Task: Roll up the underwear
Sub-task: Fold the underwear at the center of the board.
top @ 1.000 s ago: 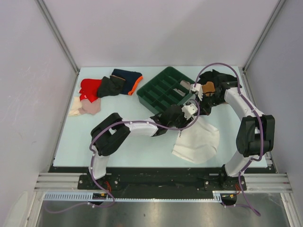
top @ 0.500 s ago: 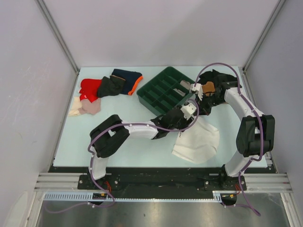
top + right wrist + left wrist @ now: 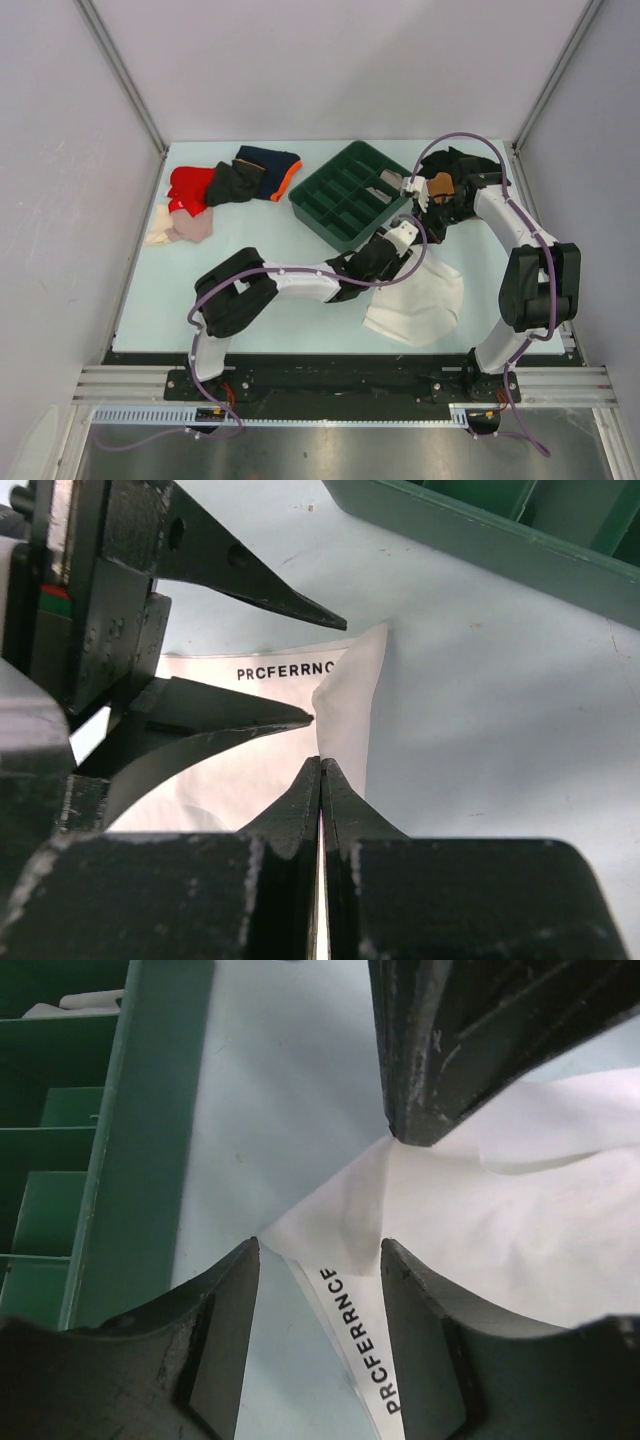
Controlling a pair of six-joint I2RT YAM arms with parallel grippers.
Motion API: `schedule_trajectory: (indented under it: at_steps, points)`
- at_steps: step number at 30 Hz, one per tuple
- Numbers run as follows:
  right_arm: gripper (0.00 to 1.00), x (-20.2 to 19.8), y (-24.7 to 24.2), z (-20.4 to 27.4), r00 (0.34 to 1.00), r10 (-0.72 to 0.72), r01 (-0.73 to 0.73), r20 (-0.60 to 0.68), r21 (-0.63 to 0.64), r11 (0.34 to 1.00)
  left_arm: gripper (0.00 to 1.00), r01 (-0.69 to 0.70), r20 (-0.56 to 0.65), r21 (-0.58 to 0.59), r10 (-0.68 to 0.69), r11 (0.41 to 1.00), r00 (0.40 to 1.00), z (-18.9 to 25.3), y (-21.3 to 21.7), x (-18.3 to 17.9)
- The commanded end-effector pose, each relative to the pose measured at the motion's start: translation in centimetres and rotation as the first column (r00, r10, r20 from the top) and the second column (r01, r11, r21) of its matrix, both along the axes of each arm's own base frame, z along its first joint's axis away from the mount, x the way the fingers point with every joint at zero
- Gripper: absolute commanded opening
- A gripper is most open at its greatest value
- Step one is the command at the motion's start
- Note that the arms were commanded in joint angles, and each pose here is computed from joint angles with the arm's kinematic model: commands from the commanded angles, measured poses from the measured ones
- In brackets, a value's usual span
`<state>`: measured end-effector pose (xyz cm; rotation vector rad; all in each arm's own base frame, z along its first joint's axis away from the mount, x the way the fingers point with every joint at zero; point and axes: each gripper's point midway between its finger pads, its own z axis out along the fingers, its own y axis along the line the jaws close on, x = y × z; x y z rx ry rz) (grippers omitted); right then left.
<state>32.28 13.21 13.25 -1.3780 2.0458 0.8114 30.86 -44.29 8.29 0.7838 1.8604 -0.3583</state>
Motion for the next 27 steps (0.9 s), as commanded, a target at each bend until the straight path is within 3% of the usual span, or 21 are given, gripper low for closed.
schedule_trajectory:
  at_steps: [1,6,12,15,16,19,27]
  points:
    - [0.00,0.0,0.5,0.6,1.000,-0.002,0.002,-0.002,0.039,0.999,0.56,-0.089,0.020,-0.019,0.089,0.996,0.996,0.7,-0.6,1.0]
    - [0.00,0.1,0.4,0.7,1.000,-0.005,0.005,0.000,0.038,0.999,0.53,-0.073,-0.004,-0.029,0.073,0.997,0.997,0.4,-1.0,0.6]
    - [0.00,0.1,0.4,0.5,1.000,-0.006,0.006,-0.004,0.039,0.999,0.40,-0.058,-0.020,-0.027,0.058,0.998,0.998,0.1,-1.4,0.5]
    - [0.00,0.0,0.4,0.5,1.000,-0.008,0.009,-0.009,0.039,0.999,0.23,-0.046,-0.027,-0.027,0.045,0.999,0.999,0.0,-1.6,0.3]
    - [0.00,0.1,0.4,0.6,1.000,-0.008,0.009,-0.006,0.039,0.999,0.13,-0.044,-0.026,-0.026,0.043,0.999,0.999,0.0,-1.6,0.3]
    - [0.00,0.0,0.3,0.6,1.000,-0.008,0.009,-0.006,0.037,0.999,0.00,-0.041,-0.024,-0.021,0.041,0.999,0.999,0.2,-1.3,0.4]
    - [0.00,-0.6,0.2,1.2,1.000,0.006,-0.007,0.006,0.031,0.999,0.00,0.064,-0.006,-0.023,-0.064,0.998,0.998,2.8,0.3,0.0]
